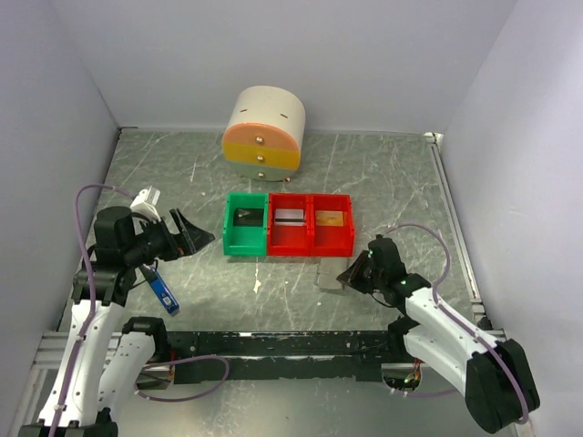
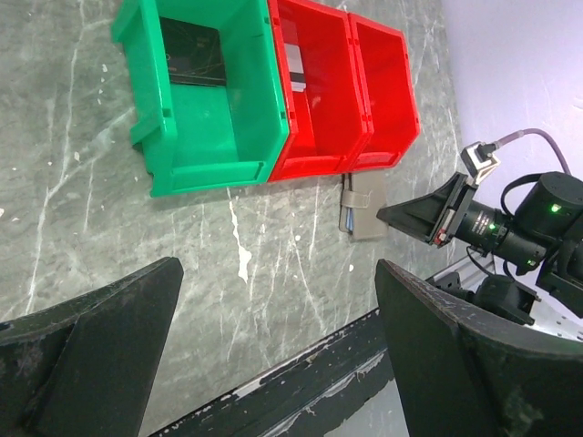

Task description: Take the credit cards out of the card holder

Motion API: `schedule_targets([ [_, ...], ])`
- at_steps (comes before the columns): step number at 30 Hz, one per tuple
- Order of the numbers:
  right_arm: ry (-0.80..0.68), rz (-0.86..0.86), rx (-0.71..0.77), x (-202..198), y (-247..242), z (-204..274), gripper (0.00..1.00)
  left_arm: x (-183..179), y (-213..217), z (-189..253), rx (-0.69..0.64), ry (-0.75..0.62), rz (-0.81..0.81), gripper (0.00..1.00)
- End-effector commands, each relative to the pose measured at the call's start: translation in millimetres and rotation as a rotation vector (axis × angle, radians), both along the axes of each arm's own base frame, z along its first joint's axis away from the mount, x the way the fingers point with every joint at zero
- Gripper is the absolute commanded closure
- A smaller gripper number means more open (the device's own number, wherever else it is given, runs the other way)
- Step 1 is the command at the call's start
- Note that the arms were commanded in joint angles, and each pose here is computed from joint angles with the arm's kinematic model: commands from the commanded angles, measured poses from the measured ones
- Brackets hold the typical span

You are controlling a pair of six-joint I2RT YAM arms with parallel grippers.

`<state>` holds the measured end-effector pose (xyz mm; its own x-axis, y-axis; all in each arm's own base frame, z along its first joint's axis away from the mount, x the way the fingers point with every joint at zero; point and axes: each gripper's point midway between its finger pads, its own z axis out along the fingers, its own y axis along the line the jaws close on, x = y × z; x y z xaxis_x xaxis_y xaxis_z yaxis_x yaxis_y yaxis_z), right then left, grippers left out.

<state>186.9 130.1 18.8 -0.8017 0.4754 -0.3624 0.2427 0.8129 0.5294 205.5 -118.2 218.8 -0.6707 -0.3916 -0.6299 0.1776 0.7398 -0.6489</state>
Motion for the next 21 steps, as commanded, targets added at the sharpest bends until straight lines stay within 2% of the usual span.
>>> schedule_targets([
  [1, 0.026, 0.015, -0.001, -16.3, -4.2, -3.1, 0.92, 5.1, -4.4, 2.7, -0.002, 0.0, -0.047, 0.01],
  [4, -0.015, 0.044, 0.036, -14.5, 2.3, 14.5, 1.0, 2.8, -2.7, -6.8, 0.034, 0.042, -0.068, 0.01],
  [8, -0.035, 0.064, 0.006, -14.2, -1.1, 35.7, 1.0, -1.4, 2.7, -22.7, 0.089, 0.087, -0.079, 0.01],
  [12, -0.019, 0.073, -0.111, -15.1, -17.8, 53.7, 1.0, -2.6, 5.5, -32.8, 0.109, 0.114, -0.075, 0.01],
  [16, -0.011, 0.083, -0.094, -19.2, -13.0, 68.8, 1.0, 2.1, 4.3, -33.0, 0.099, 0.117, -0.073, 0.01],
  [21, 0.044, 0.049, -0.305, -29.0, -41.9, 84.1, 1.0, 9.7, 8.6, -35.9, 0.122, 0.135, -0.052, 0.01],
])
